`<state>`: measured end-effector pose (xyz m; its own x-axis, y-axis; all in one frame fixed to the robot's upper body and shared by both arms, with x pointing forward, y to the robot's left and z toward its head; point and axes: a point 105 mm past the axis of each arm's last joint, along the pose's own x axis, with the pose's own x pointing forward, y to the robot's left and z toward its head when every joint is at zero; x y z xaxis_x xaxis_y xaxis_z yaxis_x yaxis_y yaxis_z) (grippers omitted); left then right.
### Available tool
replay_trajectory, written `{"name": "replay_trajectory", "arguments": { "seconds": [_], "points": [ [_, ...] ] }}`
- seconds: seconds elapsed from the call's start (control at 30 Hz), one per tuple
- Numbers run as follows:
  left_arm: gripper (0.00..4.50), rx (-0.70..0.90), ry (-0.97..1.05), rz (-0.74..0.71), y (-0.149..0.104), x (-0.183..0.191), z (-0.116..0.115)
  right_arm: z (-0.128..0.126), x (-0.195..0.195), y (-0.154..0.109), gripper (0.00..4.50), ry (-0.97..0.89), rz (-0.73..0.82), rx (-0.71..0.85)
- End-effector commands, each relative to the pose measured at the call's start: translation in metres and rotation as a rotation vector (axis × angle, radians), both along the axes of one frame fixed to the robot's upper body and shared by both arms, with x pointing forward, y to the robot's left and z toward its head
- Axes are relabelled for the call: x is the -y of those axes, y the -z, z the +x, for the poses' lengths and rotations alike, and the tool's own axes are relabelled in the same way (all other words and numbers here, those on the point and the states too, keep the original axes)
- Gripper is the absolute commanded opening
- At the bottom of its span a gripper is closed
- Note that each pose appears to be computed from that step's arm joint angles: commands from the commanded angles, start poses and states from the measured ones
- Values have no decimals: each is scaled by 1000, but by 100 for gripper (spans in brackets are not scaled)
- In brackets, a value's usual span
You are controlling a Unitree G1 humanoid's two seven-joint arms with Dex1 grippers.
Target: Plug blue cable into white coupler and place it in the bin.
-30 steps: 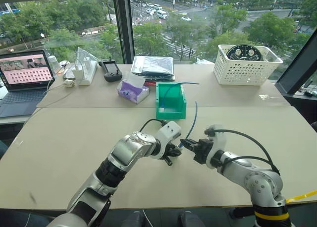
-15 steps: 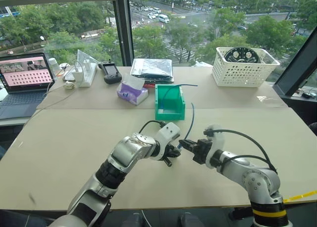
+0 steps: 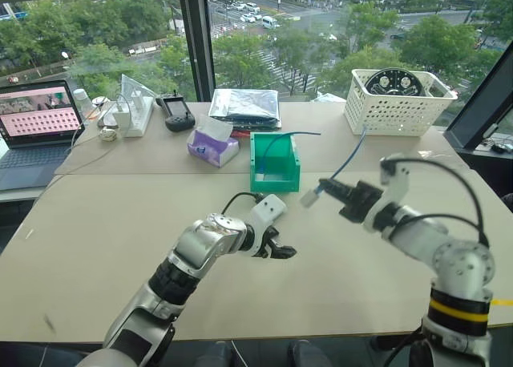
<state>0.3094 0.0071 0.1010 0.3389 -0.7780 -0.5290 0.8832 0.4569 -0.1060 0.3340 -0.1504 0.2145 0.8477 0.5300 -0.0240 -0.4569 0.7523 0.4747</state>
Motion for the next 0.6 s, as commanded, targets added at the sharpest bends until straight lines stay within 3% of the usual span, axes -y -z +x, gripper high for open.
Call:
{"name": "replay_trajectory", "arguments": {
  "seconds": [0.03,0.17,0.3,0.43,0.5,0.53,0.6],
  "points": [
    [434,113,39,-147,-37,-5,2,8,-5,-36,0,-37,3,91],
    [434,191,-50,-216,-53,-25,16,36,-17,-57,0,-48,15,143],
    [434,266,-134,-259,-65,-41,25,82,-28,-42,0,-17,-154,174],
    [434,317,-213,-281,-73,-51,30,116,-36,-29,0,11,-197,168],
    [440,332,-235,-283,-75,-54,30,126,-40,-25,88,10,-214,171],
    [440,347,-253,-279,-75,-56,30,130,-43,-24,101,10,-210,172],
    [440,346,-295,-279,-74,-60,33,134,-45,-23,170,10,-213,177]
  ]
}}
